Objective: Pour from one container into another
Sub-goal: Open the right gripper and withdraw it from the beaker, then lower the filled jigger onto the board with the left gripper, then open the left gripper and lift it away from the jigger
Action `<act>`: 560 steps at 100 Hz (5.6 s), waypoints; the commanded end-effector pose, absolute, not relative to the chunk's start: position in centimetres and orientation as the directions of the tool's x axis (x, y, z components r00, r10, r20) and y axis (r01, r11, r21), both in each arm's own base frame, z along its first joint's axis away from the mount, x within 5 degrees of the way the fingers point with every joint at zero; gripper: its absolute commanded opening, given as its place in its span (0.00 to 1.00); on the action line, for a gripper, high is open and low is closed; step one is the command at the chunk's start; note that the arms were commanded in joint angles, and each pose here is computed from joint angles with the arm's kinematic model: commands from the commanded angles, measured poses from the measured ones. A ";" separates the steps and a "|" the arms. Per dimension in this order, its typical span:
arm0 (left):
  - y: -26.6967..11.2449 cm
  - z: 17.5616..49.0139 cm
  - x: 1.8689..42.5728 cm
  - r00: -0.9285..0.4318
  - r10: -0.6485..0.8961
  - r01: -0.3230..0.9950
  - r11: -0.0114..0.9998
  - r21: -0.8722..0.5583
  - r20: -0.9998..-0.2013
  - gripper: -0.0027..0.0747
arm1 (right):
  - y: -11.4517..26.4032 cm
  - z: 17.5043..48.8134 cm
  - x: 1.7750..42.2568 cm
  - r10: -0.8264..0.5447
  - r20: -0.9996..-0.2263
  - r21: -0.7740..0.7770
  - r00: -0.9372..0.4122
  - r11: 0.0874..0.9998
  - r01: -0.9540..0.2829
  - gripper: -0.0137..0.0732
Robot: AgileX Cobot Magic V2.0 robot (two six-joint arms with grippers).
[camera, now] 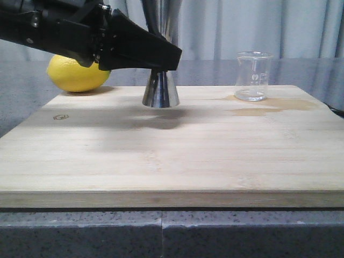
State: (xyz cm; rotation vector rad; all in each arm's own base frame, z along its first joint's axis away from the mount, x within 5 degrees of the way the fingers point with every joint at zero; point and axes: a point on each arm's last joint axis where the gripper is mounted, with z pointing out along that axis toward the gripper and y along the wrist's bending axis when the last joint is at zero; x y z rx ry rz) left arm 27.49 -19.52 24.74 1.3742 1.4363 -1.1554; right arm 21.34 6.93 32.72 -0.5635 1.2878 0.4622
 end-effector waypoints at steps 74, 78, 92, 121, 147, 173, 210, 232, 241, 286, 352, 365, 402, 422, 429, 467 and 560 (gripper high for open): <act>-17.1 28.5 28.5 0.038 0.069 0.999 0.032 0.040 -0.997 0.02 | 7.1 34.2 19.4 -0.028 -0.976 -0.164 0.216 0.748 -0.643 0.76; -17.1 28.5 28.5 0.038 0.069 0.999 0.032 0.040 -0.997 0.02 | 7.1 34.2 19.4 -0.029 -0.976 -0.164 0.215 0.749 -0.642 0.76; -17.1 28.4 28.5 0.040 0.070 0.999 0.032 0.042 -0.997 0.02 | 7.0 34.1 19.5 -0.039 -0.977 -0.166 0.209 0.753 -0.636 0.76; -17.1 28.2 28.4 0.047 0.092 0.999 0.016 0.049 -0.995 0.02 | 7.0 34.1 19.5 -0.039 -0.977 -0.166 0.209 0.754 -0.636 0.76; -17.0 27.7 28.1 0.032 0.094 0.999 0.019 0.034 -0.995 0.02 | 7.0 34.1 19.5 -0.038 -0.977 -0.165 0.208 0.753 -0.637 0.76; -16.9 27.0 27.8 0.025 0.077 0.999 0.035 0.027 -0.997 0.02 | 7.0 34.1 19.5 -0.032 -0.979 -0.157 0.203 0.753 -0.638 0.76; -16.9 26.3 28.0 0.014 0.068 0.999 0.048 0.018 -0.998 0.02 | 7.0 34.1 19.5 -0.032 -0.979 -0.157 0.203 0.753 -0.638 0.76; -17.0 25.8 28.2 0.003 0.068 0.999 0.052 0.007 -0.998 0.02 | 7.0 34.1 19.5 -0.032 -0.979 -0.157 0.203 0.754 -0.638 0.76; -17.0 25.8 28.2 0.004 0.068 0.999 0.052 0.008 -0.998 0.02 | 7.0 34.1 19.5 -0.032 -0.979 -0.157 0.203 0.754 -0.638 0.76; -16.8 25.0 27.7 0.003 0.065 0.998 0.062 0.007 -0.998 0.02 | 7.0 34.1 19.5 -0.033 -0.979 -0.157 0.202 0.754 -0.637 0.76; -16.7 24.1 27.2 -0.006 0.091 0.999 0.050 -0.001 -0.996 0.02 | 7.0 34.1 19.5 -0.033 -0.979 -0.157 0.202 0.754 -0.637 0.76; -16.7 24.0 27.1 -0.007 0.094 0.999 0.049 -0.003 -0.996 0.02 | 7.0 34.1 19.5 -0.033 -0.979 -0.157 0.202 0.754 -0.637 0.76; -16.7 23.9 27.0 -0.014 0.109 0.999 0.036 -0.010 -0.994 0.08 | 7.0 34.1 19.5 -0.033 -0.979 -0.157 0.202 0.754 -0.637 0.76; -16.7 23.9 27.0 -0.034 0.108 0.999 0.038 -0.030 -0.994 0.26 | 7.0 34.1 19.5 -0.033 -0.979 -0.157 0.202 0.754 -0.637 0.76; -16.7 23.9 27.0 -0.043 0.108 0.998 0.039 -0.039 -0.993 0.32 | 7.0 34.1 19.5 -0.033 -0.979 -0.157 0.202 0.754 -0.637 0.76; -16.7 23.9 27.0 -0.074 0.106 0.997 0.039 -0.071 -0.992 0.55 | 7.0 34.1 19.5 -0.034 -0.979 -0.157 0.201 0.755 -0.636 0.76; -13.0 25.9 27.3 -0.086 0.150 0.991 0.118 -0.068 -0.985 0.61 | 7.0 34.1 19.5 -0.034 -0.979 -0.157 0.201 0.755 -0.636 0.76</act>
